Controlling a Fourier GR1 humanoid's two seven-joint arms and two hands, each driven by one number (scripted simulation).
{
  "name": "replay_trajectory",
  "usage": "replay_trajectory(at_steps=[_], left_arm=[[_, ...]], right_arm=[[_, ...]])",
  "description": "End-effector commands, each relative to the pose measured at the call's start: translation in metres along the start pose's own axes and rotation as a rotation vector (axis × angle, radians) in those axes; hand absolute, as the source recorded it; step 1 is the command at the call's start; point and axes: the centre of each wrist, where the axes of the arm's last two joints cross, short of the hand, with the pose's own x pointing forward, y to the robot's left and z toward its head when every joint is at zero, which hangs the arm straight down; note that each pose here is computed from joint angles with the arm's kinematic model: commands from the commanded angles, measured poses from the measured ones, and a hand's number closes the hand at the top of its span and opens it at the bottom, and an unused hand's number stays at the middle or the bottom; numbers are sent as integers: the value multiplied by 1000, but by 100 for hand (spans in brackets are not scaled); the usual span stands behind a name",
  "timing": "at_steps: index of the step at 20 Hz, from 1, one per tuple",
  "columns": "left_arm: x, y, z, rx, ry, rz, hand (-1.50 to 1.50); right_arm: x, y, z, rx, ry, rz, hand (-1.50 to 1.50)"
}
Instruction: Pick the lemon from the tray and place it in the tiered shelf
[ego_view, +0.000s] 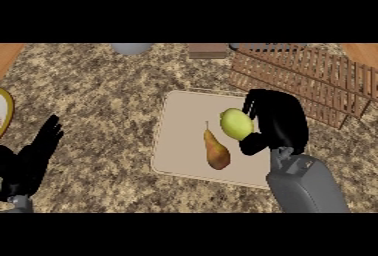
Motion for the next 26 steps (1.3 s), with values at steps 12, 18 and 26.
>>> replay_trajectory(at_steps=[12, 18, 26], left_arm=[[-9, 9, 7, -6, -3, 29, 0], [-11, 4, 7, -14, -7, -11, 0], [4, 12, 4, 3, -11, 4, 0]], right_arm=[[4, -142, 76, -202, 31, -410, 150], [16, -176, 97, -327, 7, -459, 150], [10, -224, 59, -439, 116, -247, 150]])
